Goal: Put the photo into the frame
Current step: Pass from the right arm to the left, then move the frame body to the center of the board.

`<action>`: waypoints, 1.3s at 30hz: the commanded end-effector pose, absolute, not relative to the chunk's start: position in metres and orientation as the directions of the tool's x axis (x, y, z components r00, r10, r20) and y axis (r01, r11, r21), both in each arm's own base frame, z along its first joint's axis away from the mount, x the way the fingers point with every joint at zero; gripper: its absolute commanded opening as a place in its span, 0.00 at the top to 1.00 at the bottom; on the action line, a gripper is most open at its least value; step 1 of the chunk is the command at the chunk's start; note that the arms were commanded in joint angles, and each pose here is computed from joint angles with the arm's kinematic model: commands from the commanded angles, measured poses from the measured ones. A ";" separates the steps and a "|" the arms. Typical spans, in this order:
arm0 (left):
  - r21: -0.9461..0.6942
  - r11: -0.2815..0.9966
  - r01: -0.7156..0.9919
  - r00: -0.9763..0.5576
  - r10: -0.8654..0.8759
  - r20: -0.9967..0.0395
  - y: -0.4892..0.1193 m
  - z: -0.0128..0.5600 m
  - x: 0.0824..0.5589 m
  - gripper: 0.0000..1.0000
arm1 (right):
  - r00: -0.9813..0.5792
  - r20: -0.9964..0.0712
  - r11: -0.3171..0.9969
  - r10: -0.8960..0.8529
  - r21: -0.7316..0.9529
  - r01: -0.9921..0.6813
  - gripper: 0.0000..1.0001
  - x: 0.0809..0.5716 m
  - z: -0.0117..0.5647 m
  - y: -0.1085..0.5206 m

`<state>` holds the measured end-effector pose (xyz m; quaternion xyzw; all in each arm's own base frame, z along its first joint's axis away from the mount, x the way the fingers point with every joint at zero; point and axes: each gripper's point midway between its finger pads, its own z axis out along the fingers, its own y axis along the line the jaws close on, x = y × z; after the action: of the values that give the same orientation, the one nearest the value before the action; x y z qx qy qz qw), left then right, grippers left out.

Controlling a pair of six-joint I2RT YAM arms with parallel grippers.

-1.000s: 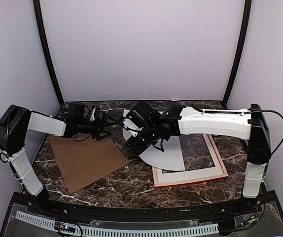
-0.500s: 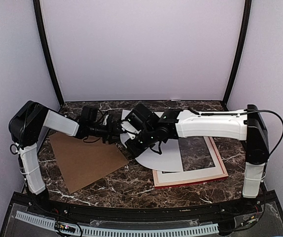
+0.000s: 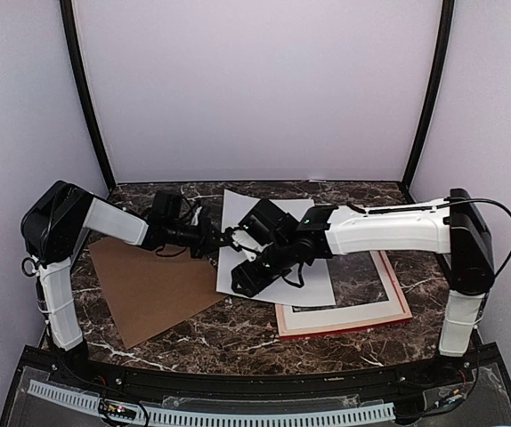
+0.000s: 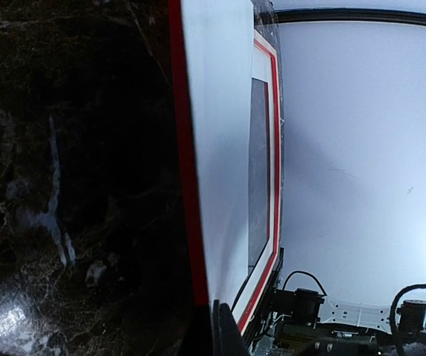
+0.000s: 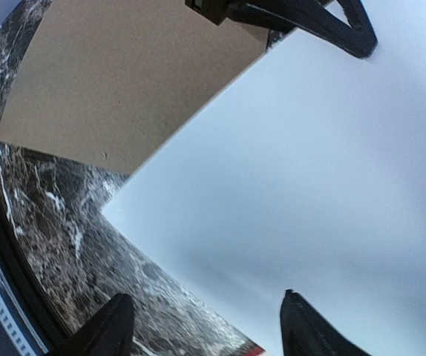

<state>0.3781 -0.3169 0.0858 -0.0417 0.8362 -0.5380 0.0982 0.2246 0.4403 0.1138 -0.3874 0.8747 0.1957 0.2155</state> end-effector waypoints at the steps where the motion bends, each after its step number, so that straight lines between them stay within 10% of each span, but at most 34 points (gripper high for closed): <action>1: -0.907 0.413 0.082 -0.970 -0.174 -0.167 -0.324 0.099 0.380 1.00 | -0.675 -0.583 0.659 -0.453 0.290 -0.694 0.21 0.247 0.151 0.399; 20: -0.871 0.471 0.136 -0.956 -0.169 -0.241 -0.315 0.112 0.375 0.99 | -0.855 -0.490 0.973 0.171 0.220 0.068 0.28 0.358 0.086 0.074; 39: -0.867 0.470 0.166 -0.951 -0.155 -0.266 -0.317 0.119 0.375 0.99 | -0.901 -0.377 0.957 0.213 0.268 0.114 0.57 0.353 0.027 0.048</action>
<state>0.3751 -0.3134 0.0924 -0.0182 0.8526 -0.5049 0.1334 0.3498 0.0463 0.0327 0.0904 0.9693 0.1099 0.2003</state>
